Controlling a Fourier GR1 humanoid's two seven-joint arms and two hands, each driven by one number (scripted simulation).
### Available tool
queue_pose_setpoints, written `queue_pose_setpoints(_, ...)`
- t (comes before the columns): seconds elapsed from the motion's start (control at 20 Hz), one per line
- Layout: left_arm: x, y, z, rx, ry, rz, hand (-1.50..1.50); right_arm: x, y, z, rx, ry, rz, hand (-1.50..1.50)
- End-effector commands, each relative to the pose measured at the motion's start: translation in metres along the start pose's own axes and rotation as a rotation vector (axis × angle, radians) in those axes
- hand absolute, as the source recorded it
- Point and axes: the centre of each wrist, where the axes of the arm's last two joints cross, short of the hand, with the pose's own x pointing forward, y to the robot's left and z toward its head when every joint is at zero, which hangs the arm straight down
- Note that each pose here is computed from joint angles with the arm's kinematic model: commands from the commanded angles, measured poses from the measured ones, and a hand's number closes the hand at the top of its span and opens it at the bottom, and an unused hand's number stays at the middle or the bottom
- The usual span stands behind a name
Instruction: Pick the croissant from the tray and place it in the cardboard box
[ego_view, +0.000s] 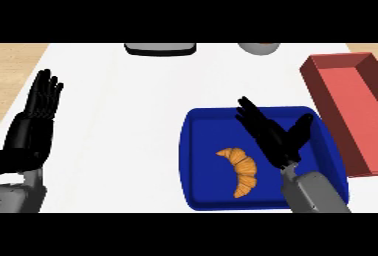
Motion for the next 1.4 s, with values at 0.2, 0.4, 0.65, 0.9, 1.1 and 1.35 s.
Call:
queue_pose_setpoints(0.2,0.008,0.002,-0.008,-0.225,0.002,-0.168,0.0,0.16,-0.03,0.011,0.036,-0.544,0.378,-1.5)
queue_pose_setpoints(0.4,-0.005,-0.001,0.004,-0.345,0.082,-0.152,0.0,0.176,-0.075,0.046,-0.024,-0.466,0.782,-1.5)
queue_pose_setpoints(0.65,-0.002,-0.018,-0.005,-0.384,0.045,-0.126,0.0,0.143,-0.097,0.064,0.129,-0.565,0.966,-1.5)
queue_pose_setpoints(0.9,-0.004,-0.012,-0.015,-0.391,0.043,-0.152,0.0,0.137,-0.087,0.064,0.198,-0.61,1.17,-1.5)
queue_pose_setpoints(1.1,-0.007,-0.025,-0.003,-0.379,0.047,-0.142,0.0,0.146,-0.066,0.077,0.304,-0.436,1.363,-1.5)
queue_pose_setpoints(1.35,0.002,-0.03,-0.017,-0.405,0.045,-0.136,0.0,0.153,-0.014,0.071,0.409,-0.28,1.57,-1.5)
